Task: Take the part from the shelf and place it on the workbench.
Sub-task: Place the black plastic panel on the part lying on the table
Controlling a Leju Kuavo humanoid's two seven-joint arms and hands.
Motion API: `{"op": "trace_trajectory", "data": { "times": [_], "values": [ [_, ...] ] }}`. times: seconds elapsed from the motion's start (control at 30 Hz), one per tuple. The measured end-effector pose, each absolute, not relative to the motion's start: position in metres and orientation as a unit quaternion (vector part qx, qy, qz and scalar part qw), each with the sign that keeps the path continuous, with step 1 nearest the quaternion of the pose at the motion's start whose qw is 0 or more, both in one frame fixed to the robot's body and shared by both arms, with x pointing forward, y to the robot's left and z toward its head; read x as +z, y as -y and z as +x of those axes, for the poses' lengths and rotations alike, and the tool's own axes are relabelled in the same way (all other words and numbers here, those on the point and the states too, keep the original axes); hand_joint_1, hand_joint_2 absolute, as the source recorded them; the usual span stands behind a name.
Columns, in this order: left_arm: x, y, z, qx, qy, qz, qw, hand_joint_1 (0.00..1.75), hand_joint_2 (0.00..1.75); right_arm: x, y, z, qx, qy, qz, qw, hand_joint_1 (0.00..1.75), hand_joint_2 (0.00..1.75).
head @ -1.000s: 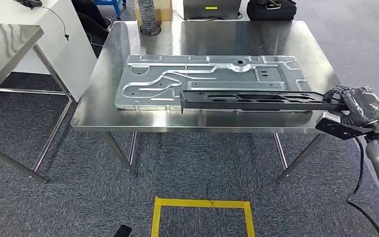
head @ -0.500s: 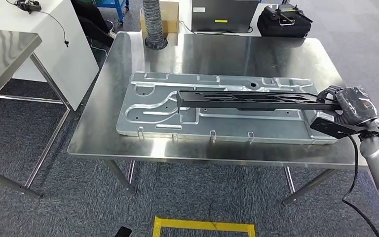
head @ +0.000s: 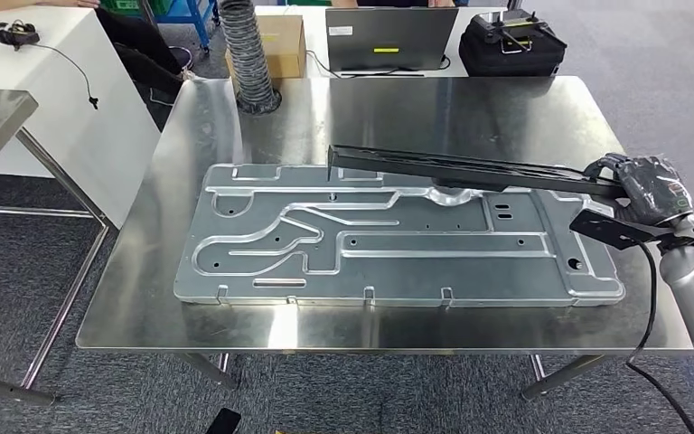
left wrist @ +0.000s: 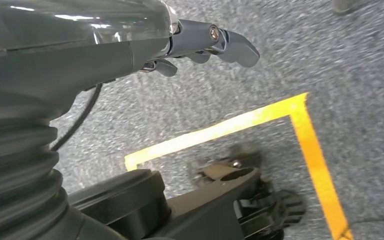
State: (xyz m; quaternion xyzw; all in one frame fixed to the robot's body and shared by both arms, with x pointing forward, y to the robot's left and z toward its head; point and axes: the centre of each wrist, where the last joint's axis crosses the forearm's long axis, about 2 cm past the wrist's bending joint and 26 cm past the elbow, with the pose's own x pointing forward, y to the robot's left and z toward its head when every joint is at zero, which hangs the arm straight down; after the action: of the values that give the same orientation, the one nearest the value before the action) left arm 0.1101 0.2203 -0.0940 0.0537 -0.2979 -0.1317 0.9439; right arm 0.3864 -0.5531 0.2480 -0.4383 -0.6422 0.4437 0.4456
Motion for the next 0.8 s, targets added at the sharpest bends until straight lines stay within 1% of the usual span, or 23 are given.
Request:
{"op": "trace_trajectory", "data": {
  "times": [0.07, 0.2, 0.8],
  "values": [
    [-0.094, -0.221, 0.11, -0.132, 0.298, 0.055, 0.944, 0.0, 1.75, 0.246, 0.553, 0.386, 0.442, 0.644, -0.436, 0.448, 0.0, 0.0],
    [-0.094, -0.221, 0.111, -0.129, 0.301, 0.056, 0.943, 0.0, 0.0, 0.246, 0.556, 0.383, 0.441, 0.642, -0.438, 0.448, 0.0, 0.0],
    [-0.094, -0.221, 0.11, -0.113, 0.3, 0.048, 0.946, 0.0, 0.0, 0.262, 0.564, 0.384, 0.432, 0.655, -0.435, 0.441, 0.0, 0.0]
  ]
}}
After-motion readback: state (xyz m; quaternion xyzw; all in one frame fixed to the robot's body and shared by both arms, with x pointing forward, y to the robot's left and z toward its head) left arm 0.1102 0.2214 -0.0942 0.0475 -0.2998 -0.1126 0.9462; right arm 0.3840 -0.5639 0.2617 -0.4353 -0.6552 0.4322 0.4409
